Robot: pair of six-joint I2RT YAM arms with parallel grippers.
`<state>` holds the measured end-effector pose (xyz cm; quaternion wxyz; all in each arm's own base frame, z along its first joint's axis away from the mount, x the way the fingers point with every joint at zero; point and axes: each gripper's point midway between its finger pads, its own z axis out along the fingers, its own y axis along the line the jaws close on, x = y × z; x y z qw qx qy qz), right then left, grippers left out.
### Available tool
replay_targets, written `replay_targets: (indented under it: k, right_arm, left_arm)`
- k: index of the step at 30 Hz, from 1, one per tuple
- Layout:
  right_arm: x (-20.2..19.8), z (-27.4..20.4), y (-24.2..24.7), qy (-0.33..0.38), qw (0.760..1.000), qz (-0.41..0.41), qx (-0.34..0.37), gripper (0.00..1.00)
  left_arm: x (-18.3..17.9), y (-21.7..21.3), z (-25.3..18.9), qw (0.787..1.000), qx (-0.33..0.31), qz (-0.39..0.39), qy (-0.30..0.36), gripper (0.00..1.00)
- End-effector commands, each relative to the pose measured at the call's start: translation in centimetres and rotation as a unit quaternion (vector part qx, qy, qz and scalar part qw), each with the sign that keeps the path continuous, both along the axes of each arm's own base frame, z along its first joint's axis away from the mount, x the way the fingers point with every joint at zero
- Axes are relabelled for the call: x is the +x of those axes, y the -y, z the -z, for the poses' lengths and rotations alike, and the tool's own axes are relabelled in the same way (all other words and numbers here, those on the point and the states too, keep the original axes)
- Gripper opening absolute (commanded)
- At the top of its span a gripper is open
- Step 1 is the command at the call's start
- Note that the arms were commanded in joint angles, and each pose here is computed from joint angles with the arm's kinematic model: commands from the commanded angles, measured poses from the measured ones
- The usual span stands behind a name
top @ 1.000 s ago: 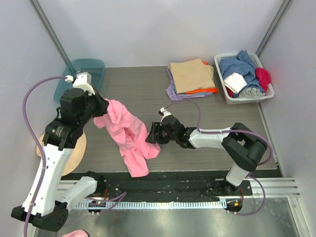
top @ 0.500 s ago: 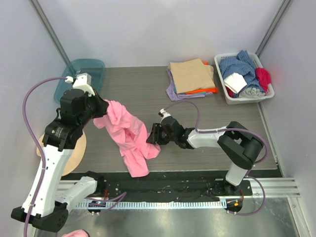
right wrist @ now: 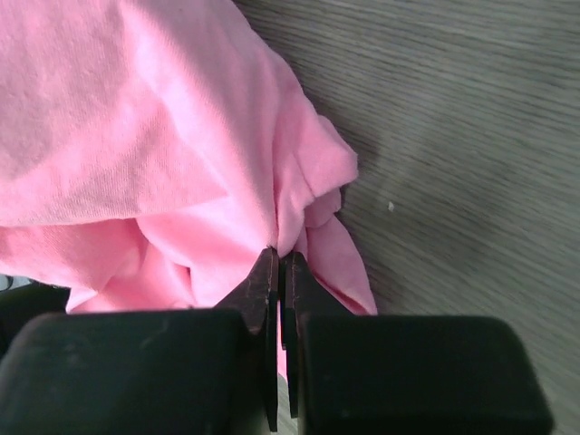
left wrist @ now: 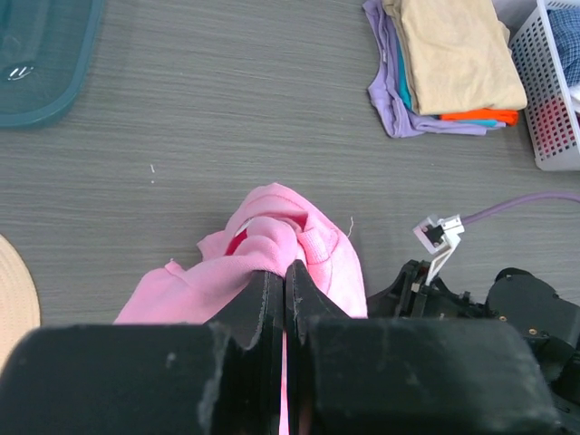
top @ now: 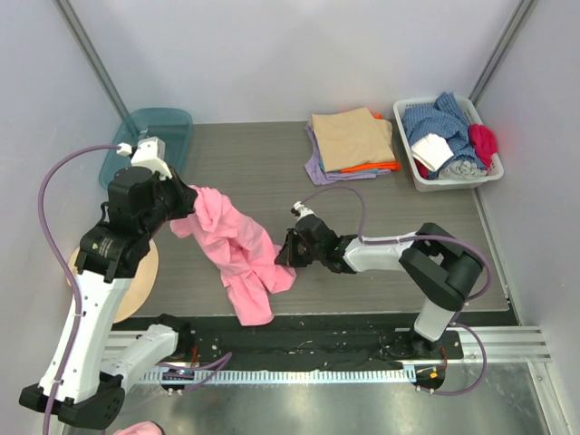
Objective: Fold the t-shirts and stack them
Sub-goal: Flatten the tshirt out
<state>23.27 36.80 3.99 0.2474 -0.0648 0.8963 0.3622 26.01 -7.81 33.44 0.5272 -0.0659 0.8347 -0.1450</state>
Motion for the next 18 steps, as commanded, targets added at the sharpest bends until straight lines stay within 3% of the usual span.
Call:
replay_targets:
  k: [1, 8, 18]
  right_arm:
    - [1.9, -5.8, 2.0, 0.083, 0.996, 0.03, -0.034, 0.01]
    - [3.7, -17.3, 7.8, 0.206, 0.969, 0.099, -0.089, 0.01]
    - [2.6, -25.6, 17.0, 0.262, 0.931, 0.222, -0.126, 0.01]
  left_arm:
    - [-0.1, -0.3, -0.9, 1.0, 0.009, 0.001, 0.02, 0.0]
    - [0.7, 1.3, -2.3, 0.998, 0.01, 0.045, 0.03, 0.0]
    - [2.1, 3.4, -4.0, 0.994, 0.01, 0.103, 0.04, 0.0]
